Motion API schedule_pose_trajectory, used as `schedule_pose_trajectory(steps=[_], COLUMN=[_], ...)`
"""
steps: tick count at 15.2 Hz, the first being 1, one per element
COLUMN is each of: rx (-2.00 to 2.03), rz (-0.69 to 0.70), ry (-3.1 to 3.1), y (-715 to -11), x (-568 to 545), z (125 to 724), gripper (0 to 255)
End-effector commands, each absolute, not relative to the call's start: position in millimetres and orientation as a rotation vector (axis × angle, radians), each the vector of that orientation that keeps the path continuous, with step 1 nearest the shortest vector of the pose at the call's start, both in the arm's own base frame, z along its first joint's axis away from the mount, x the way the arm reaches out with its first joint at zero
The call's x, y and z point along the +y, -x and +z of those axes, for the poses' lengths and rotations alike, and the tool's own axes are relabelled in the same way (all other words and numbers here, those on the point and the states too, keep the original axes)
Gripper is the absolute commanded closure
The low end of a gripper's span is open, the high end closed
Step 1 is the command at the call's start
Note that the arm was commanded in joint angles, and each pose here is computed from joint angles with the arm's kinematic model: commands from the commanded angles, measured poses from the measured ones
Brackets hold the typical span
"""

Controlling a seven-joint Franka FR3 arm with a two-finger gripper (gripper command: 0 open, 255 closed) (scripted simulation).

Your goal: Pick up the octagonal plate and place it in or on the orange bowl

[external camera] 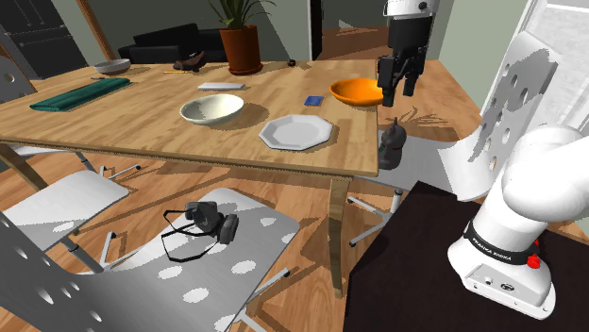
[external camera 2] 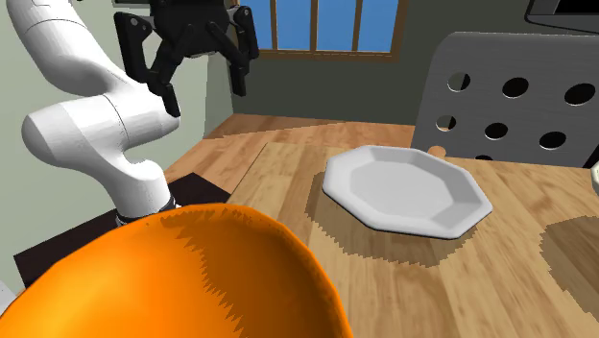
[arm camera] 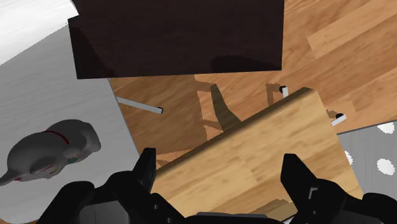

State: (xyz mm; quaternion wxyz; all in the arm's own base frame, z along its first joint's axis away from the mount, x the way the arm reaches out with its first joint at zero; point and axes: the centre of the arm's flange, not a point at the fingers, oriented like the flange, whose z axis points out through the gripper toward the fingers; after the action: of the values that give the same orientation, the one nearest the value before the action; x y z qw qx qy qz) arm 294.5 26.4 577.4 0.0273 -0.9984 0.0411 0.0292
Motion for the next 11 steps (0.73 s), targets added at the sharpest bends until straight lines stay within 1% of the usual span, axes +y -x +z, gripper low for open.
schedule_pose_trajectory(steps=[1, 11], rx=[0.127, -0.229], rz=[0.09, 0.203], ry=[3.083, 2.93], y=[-294.5, -439.0], x=[26.4, -0.9], z=[577.4, 553.5], gripper=[0, 0])
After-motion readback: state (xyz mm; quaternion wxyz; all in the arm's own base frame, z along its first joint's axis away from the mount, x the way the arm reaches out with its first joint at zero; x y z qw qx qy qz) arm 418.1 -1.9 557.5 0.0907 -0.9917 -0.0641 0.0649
